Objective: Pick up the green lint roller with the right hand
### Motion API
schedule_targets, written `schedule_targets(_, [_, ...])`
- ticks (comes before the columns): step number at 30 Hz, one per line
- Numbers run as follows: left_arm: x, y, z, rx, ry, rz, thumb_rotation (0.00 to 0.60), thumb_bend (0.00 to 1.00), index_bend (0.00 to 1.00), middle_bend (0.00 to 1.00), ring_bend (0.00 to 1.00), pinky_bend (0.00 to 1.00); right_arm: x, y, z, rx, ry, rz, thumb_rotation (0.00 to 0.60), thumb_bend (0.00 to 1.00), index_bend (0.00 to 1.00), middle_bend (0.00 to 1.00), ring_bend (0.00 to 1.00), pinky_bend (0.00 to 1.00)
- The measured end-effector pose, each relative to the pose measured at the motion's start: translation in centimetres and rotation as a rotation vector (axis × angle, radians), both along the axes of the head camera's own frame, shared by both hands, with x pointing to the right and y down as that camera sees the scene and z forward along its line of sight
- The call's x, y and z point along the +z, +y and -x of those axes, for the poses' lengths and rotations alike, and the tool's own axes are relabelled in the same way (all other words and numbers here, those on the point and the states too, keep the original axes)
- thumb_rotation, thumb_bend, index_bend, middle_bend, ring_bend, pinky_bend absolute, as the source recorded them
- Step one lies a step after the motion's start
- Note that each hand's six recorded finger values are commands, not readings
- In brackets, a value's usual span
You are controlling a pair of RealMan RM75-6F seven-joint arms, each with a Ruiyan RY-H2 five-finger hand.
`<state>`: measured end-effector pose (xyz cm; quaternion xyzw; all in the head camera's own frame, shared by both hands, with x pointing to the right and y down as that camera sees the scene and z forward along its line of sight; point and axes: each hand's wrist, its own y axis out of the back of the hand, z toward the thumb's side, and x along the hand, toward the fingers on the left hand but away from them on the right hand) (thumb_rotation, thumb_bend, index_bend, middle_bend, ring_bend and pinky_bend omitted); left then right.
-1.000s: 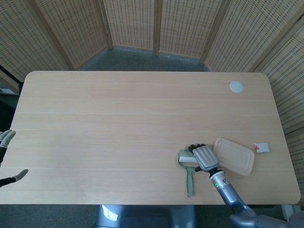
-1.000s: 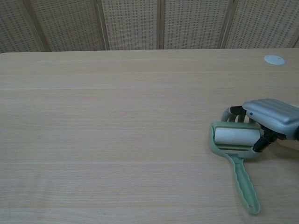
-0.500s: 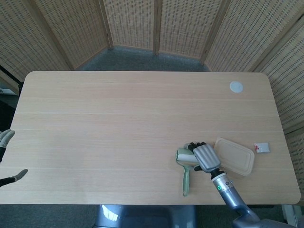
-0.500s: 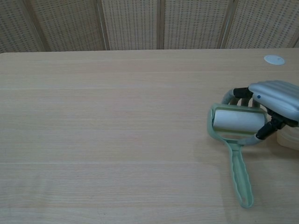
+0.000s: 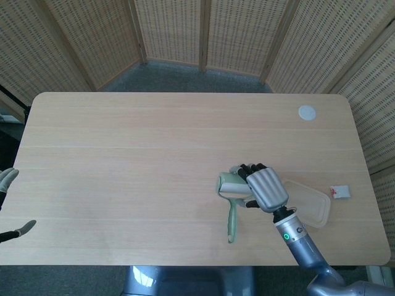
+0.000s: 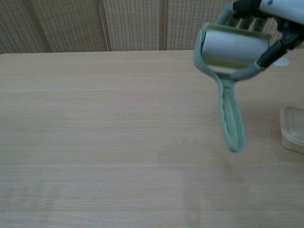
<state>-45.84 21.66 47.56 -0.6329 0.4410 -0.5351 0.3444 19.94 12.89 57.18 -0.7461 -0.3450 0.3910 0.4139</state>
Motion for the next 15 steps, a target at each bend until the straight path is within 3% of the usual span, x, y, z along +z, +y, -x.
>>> schedule_targets(8, [-0.1, 0.1, -0.1, 0.0, 0.003, -0.001, 0.6, 0.0, 0.0, 0.0, 0.0, 0.0, -3.7, -5.4, 2.7, 0.006, -0.028, -0.064, 0.6, 0.0, 0.45, 0.61, 0.44, 0.51])
schedule_targets(15, [0.3, 0.3, -0.2, 0.006, -0.001, 0.012, 0.6, 0.0, 0.0, 0.0, 0.0, 0.0, -5.1, -6.8, 4.2, 0.019, -0.029, -0.06, 0.6, 0.0, 0.46, 0.61, 0.44, 0.51])
